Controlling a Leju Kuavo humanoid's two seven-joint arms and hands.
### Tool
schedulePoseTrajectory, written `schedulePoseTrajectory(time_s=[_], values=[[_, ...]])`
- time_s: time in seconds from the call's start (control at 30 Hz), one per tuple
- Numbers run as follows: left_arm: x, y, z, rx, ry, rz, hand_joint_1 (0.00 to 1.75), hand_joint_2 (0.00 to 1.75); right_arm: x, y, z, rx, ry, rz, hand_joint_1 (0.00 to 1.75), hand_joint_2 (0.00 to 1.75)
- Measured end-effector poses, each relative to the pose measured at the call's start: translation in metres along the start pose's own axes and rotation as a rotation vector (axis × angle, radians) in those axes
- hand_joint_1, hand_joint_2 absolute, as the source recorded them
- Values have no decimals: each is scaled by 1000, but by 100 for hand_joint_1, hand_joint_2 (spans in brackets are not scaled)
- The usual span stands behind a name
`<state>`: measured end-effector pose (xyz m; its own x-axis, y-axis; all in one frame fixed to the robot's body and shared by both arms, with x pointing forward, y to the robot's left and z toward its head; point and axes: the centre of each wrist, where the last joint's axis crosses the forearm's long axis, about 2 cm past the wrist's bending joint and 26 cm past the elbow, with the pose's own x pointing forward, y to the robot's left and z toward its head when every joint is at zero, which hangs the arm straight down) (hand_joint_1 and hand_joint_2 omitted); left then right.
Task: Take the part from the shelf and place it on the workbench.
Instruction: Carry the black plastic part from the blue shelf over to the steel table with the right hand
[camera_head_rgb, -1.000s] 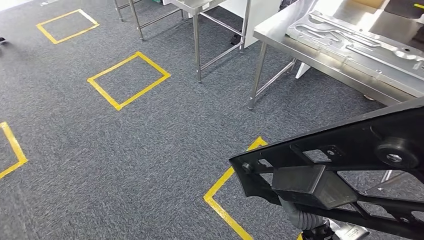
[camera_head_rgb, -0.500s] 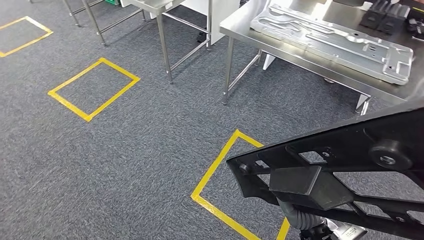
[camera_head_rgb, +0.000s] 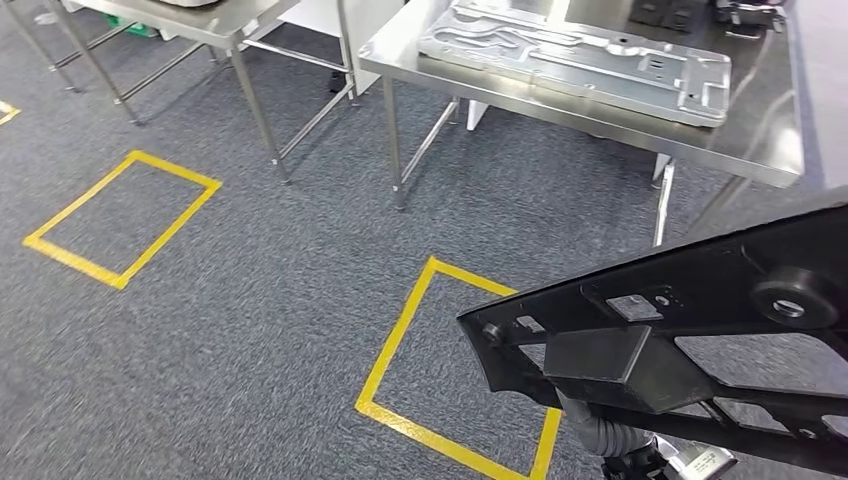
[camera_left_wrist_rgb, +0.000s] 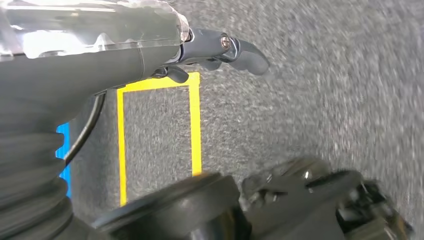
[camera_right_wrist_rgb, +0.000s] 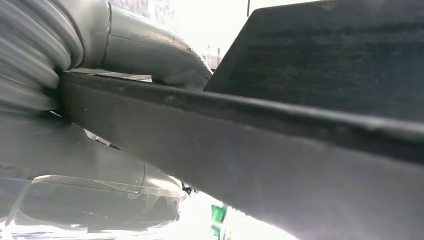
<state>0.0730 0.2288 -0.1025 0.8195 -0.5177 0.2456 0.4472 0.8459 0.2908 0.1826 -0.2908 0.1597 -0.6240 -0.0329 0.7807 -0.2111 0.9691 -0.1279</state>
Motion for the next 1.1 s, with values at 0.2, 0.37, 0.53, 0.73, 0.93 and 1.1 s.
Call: schedulePoseTrajectory(time_s=[0.2,0.37,0.53,0.73,0.93,1.1], values=[[-2,-2,1,-5,4,-1,0,175,0,1,1,-3,4,-3,175,175],[-5,-4,2,-9,7,-2,0,175,0,1,1,-4,2,-3,175,175],[-6,-4,2,-10,7,-2,0,175,0,1,2,-3,6,-5,175,175],[-7,-4,1,-8,8,-3,0,175,0,2,1,-7,6,-5,175,175],[-1,0,0,-2,-6,5,0,175,1,3,0,-10,3,-3,175,175],[-5,-2,1,-6,3,3,0,175,1,4,-1,-9,-3,3,175,175]])
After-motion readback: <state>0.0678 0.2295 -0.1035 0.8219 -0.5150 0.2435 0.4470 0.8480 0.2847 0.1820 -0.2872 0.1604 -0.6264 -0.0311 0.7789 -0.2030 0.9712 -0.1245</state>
